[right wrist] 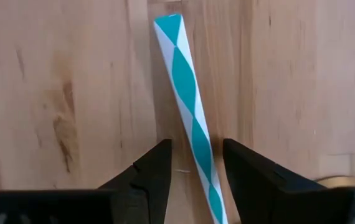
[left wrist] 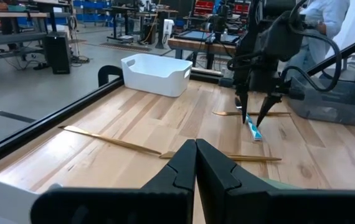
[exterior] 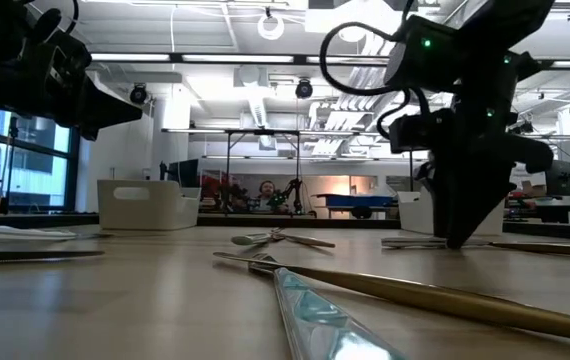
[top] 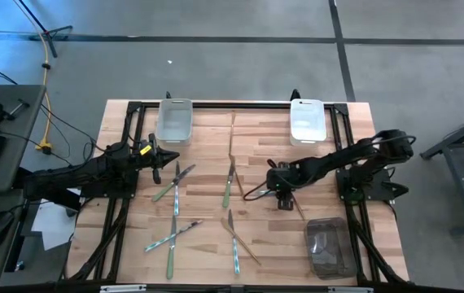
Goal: Sort silverware by color (type)
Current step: Put the top right blue knife into the black bin
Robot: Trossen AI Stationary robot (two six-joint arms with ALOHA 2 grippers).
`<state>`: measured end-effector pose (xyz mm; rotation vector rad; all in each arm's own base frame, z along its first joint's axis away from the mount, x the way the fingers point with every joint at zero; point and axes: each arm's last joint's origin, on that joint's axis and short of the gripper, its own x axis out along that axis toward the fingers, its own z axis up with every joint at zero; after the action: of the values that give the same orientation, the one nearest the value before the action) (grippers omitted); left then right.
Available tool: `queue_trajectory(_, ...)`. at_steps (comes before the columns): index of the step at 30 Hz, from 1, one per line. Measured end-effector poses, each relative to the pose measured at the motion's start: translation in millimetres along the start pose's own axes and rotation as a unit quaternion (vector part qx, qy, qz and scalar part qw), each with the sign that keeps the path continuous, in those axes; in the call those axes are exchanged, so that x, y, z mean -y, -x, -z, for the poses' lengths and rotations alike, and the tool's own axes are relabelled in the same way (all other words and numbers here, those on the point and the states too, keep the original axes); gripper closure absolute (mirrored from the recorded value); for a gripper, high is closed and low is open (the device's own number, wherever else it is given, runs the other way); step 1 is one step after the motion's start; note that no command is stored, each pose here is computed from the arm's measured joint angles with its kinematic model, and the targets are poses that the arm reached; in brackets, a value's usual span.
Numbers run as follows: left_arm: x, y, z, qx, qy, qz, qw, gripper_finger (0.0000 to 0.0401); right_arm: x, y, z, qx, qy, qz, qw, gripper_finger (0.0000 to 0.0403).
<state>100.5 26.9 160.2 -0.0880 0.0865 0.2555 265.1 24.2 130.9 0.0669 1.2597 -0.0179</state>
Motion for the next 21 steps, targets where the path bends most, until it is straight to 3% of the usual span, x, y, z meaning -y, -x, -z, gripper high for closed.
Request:
queue_trajectory(11, 0.0, 0.0, 0.1, 0.000, 0.000, 0.000, 1.000, 0.0400, 1.7, -7.0, 0.0, -0.016, -0.013, 0.003, 1.000, 0.0272)
queue_trajectory(21, 0.0, 0.0, 0.1, -0.001, 0.000, 0.000, 1.000, 0.0400, 8.9, -7.6, -1.1, -0.015, -0.048, -0.002, 0.999, 0.0376)
